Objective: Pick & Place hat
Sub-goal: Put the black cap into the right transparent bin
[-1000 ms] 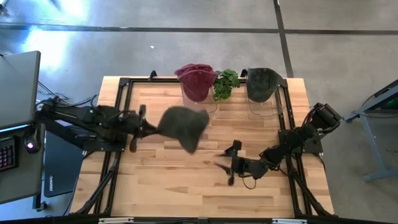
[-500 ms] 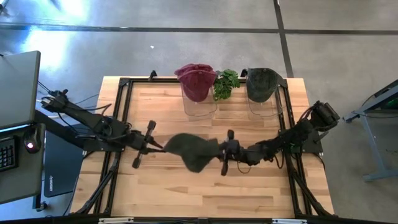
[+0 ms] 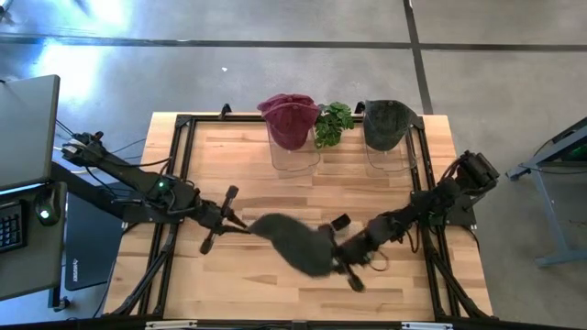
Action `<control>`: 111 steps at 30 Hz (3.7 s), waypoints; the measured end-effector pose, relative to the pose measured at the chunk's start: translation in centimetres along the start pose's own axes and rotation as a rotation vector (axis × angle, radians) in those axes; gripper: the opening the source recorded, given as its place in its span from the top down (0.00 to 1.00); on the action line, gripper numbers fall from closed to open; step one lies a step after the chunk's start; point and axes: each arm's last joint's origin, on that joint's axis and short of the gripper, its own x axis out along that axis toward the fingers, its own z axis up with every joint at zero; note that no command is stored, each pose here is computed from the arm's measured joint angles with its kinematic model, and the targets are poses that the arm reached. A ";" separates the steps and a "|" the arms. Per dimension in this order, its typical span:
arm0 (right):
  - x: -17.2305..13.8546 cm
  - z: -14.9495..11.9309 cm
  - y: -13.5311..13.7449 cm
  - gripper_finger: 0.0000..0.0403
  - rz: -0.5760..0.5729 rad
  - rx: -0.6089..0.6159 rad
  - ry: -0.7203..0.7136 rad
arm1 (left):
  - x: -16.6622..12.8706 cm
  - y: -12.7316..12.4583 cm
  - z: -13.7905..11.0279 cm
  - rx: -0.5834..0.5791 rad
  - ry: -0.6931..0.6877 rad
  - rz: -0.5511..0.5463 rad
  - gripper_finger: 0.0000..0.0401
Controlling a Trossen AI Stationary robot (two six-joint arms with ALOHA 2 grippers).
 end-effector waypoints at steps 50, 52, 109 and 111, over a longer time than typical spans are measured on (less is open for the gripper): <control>0.4 -0.7 -0.3 0.99 0.041 0.010 -0.155 | 1.8 -0.1 -0.1 0.186 -0.025 0.065 1.00; 0.4 -0.7 -0.1 0.99 0.122 0.005 -0.168 | 1.8 -0.1 -0.1 0.187 -0.026 0.060 1.00; -1.5 -2.8 3.6 0.96 -0.496 0.040 -0.117 | 1.9 0.0 -0.6 0.173 0.034 0.110 1.00; -1.6 -2.3 3.9 0.96 -0.511 0.029 -0.083 | 1.9 0.1 -0.9 0.132 0.064 0.142 0.97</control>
